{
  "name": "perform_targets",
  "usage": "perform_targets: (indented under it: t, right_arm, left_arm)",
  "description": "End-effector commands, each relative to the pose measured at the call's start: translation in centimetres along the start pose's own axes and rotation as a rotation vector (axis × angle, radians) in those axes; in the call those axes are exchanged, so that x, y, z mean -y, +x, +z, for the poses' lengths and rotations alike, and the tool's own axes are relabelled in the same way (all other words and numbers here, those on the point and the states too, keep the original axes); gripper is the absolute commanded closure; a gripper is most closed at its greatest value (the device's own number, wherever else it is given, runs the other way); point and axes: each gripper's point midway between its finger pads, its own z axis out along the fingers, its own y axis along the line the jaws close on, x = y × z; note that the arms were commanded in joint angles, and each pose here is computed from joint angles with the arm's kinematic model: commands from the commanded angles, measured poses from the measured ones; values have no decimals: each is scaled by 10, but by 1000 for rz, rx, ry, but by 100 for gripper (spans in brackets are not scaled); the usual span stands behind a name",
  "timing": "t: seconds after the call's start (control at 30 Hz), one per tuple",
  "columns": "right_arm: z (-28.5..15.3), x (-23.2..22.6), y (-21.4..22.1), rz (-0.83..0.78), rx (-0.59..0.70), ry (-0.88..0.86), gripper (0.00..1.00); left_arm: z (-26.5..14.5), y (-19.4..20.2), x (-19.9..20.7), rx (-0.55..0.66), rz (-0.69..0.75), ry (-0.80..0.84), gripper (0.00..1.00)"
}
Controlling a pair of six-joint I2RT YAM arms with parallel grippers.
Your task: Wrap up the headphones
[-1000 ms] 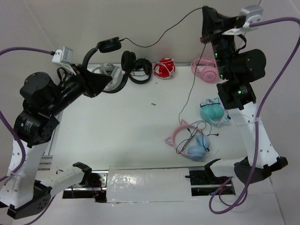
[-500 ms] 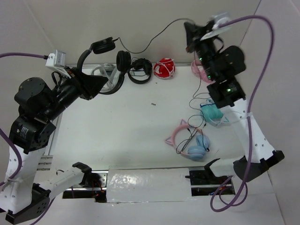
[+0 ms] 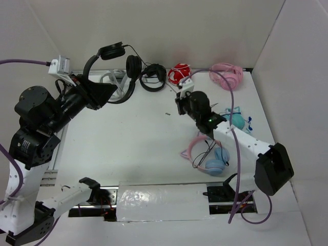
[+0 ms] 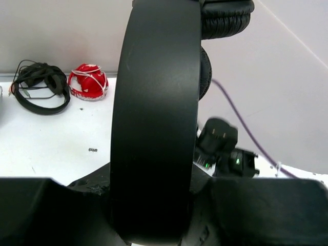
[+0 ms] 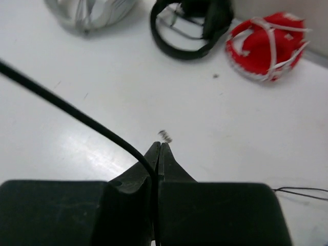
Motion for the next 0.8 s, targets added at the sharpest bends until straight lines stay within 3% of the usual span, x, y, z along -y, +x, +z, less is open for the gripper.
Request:
perform_targets:
  t: [0.0,0.2,0.47,0.63,0.77]
  right_arm:
    - [-1,-34,4,28,68,-15,100]
    - [4,-57,54,87,-32,-9,100]
    - [39,-72,40,109,-10,44,100]
    - [29,-128,55,97,-16,-172,100]
    - [1,-172,70,49,8,-306,100]
  left_arm:
    - [16,-16,7,47,-7,32,100]
    - [42,7,19,-73,-19,164,100]
    - [28,41,53,-282,-28,462,100]
    - [35,31,32,-199,-64,325,100]
    - [50,36,11,-210,-93,267,100]
